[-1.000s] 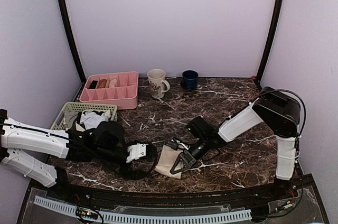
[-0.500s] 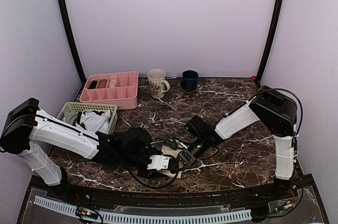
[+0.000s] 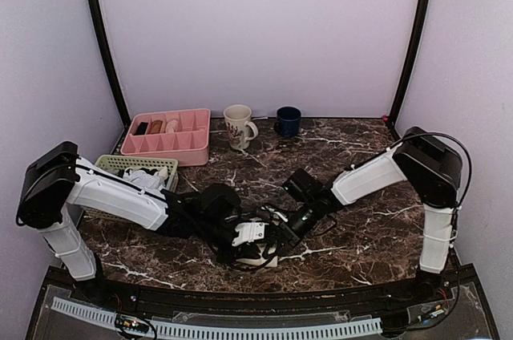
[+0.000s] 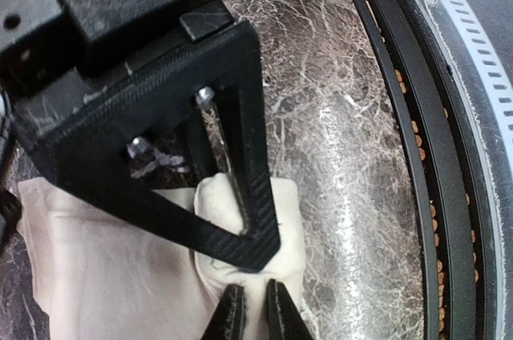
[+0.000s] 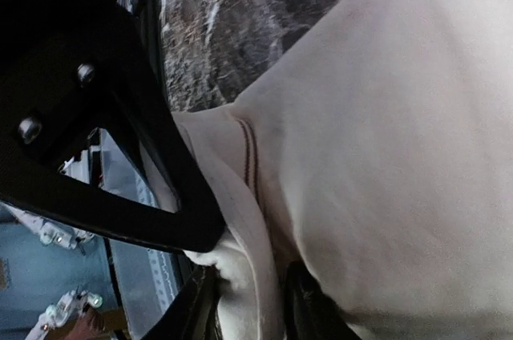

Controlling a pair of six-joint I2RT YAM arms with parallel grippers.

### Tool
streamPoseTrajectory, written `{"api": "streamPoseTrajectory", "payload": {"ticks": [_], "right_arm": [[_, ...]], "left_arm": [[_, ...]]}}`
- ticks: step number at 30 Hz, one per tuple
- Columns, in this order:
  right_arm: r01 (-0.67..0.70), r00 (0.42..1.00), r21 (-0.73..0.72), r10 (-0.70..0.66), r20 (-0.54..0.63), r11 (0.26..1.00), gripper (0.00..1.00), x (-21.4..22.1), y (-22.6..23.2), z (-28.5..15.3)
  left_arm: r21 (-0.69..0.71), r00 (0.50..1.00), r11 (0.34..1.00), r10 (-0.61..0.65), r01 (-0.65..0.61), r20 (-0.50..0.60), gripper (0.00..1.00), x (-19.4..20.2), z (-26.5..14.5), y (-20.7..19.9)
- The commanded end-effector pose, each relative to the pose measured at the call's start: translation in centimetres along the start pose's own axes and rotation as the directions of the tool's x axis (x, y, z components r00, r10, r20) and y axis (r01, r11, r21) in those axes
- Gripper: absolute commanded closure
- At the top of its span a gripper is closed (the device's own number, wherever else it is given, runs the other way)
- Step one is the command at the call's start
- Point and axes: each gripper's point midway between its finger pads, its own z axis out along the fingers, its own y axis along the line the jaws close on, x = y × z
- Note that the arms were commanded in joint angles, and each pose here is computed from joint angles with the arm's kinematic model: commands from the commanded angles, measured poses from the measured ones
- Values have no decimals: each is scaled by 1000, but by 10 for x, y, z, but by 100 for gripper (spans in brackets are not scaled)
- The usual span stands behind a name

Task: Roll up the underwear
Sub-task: Roll the underwear at the center of the board.

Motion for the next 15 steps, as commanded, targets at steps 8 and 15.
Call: {"api": "streamPoseTrajectory", "payload": {"ticks": [8,15], "right_arm": [[160,928,534,-311,205,830,55,-13,-2,-94],[167,739,718,-568,362,675,14,-28,50,-168]], "left_arm": [[290,880,834,-415,470,-232,95,55,2,-25],[404,814,707,-513,581,-273,95,52,9,-16]]}}
